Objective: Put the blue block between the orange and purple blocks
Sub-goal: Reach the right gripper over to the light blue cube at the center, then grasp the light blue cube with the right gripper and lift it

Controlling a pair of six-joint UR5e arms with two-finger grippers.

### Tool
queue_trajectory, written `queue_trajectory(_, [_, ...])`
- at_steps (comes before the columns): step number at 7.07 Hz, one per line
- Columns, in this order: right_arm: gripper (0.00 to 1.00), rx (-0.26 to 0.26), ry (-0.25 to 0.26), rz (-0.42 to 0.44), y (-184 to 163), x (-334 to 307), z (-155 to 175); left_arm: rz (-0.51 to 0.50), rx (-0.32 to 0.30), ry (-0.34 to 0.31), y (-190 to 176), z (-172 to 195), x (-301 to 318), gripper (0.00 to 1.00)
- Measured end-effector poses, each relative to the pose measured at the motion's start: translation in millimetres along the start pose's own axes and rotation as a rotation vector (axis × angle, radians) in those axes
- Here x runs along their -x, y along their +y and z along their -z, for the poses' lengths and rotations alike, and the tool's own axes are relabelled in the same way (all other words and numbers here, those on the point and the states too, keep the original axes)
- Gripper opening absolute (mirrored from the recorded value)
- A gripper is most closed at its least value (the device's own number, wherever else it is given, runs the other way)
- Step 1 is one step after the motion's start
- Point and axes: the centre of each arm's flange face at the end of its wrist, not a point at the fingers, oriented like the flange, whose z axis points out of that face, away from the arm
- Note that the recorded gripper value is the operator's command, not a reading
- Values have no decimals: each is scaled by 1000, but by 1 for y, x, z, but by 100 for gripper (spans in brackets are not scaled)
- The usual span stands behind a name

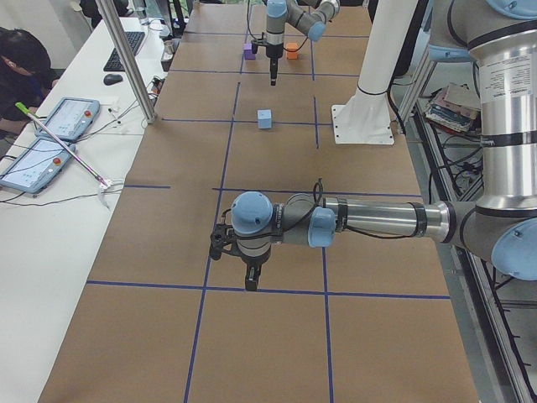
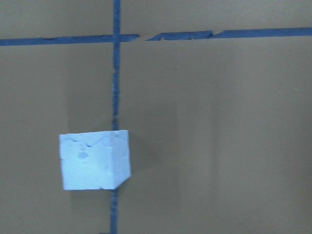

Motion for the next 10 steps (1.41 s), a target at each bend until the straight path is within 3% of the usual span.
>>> queue_trajectory(3, [100,-12,72,-12,-25,90,-46,-6,-9,-1,0,4,-4,100])
queue_trajectory(9, [98,10,176,65,-19,89,-103,-9,-13,-1,-1,6,-6,100])
queue_trajectory(10, [83,13,184,66,-17,90,-109,-9,-13,-1,-1,6,-6,100])
